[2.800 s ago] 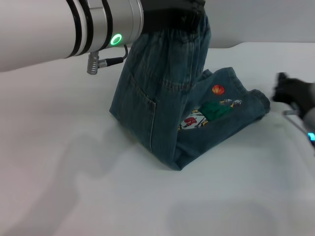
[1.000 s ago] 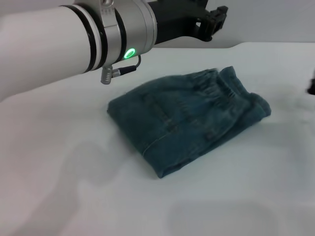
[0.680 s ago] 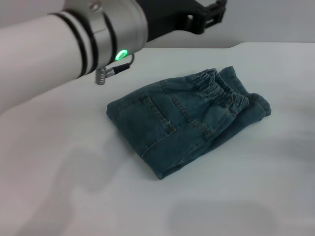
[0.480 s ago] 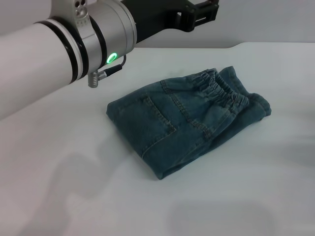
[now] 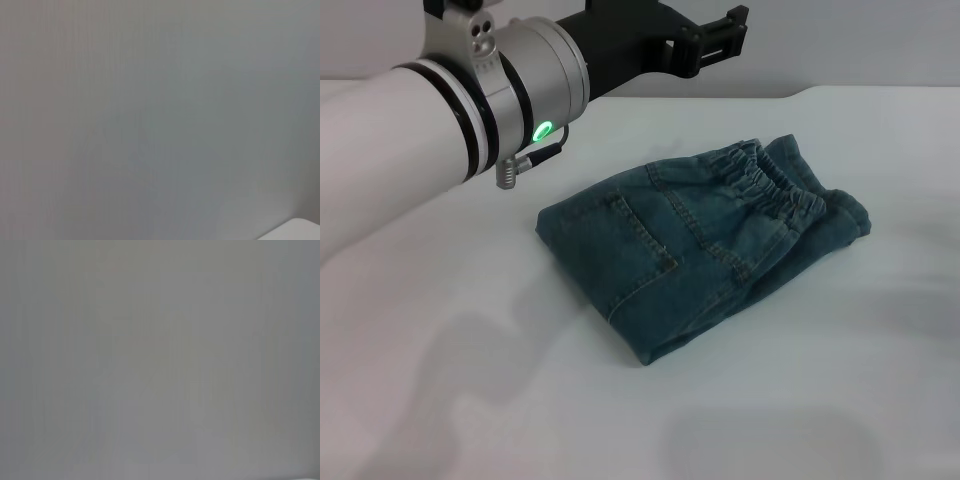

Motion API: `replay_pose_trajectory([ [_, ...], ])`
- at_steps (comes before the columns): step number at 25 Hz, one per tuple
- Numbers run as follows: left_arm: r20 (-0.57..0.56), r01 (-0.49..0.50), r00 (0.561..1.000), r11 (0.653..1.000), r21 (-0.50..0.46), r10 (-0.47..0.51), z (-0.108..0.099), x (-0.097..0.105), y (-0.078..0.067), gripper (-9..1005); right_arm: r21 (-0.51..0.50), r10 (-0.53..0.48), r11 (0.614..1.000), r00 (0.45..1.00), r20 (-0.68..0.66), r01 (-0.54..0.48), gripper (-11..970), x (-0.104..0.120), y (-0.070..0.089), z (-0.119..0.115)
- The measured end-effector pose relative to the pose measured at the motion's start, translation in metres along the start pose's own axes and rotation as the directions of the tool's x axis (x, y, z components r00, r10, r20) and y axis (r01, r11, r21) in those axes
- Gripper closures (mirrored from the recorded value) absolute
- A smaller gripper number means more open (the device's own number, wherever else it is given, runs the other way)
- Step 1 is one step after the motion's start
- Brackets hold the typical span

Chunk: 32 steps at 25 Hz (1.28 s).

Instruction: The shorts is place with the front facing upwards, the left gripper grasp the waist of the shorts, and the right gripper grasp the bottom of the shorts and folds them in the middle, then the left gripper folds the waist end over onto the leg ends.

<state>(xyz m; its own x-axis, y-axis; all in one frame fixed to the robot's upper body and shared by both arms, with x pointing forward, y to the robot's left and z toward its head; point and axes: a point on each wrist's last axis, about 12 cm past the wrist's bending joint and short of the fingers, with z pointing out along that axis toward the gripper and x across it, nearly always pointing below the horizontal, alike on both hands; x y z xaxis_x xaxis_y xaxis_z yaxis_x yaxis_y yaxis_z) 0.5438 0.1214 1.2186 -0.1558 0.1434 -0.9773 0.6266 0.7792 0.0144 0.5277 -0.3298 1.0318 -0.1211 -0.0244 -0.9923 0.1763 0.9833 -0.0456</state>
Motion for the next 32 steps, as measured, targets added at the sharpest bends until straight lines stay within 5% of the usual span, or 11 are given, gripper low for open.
replay_pose_trajectory([
  [12, 0.166, -0.005, 0.986, 0.991, -0.137, 0.028, -0.002, 0.025, 0.018, 137, -0.03, -0.014, 0.999, 0.999, 0.049, 0.016, 959, -0.003, 0.008, -0.003],
  [20, 0.275, 0.023, 0.96, 0.961, -0.274, 0.055, 0.0, 0.078, 0.037, 142, -0.09, -0.028, 0.995, 0.997, 0.075, 0.035, 959, 0.0, 0.023, -0.011],
  [25, 0.282, 0.033, 0.958, 0.957, -0.288, 0.052, 0.0, 0.087, 0.04, 144, -0.145, -0.04, 0.988, 0.988, 0.147, 0.061, 959, 0.002, 0.036, -0.023],
  [26, 0.284, 0.071, 0.959, 0.95, -0.305, 0.019, 0.002, 0.113, 0.05, 144, -0.154, -0.028, 0.987, 0.987, 0.16, 0.053, 959, 0.002, 0.037, -0.025],
  [28, 0.278, 0.076, 0.961, 0.946, -0.315, 0.015, 0.001, 0.13, 0.056, 145, -0.182, 0.013, 0.983, 0.985, 0.17, 0.018, 959, 0.004, 0.039, -0.029],
  [32, 0.263, 0.075, 0.965, 0.942, -0.328, 0.015, -0.001, 0.146, 0.062, 146, -0.184, 0.018, 0.983, 0.983, 0.183, 0.016, 959, 0.005, 0.039, -0.032],
])
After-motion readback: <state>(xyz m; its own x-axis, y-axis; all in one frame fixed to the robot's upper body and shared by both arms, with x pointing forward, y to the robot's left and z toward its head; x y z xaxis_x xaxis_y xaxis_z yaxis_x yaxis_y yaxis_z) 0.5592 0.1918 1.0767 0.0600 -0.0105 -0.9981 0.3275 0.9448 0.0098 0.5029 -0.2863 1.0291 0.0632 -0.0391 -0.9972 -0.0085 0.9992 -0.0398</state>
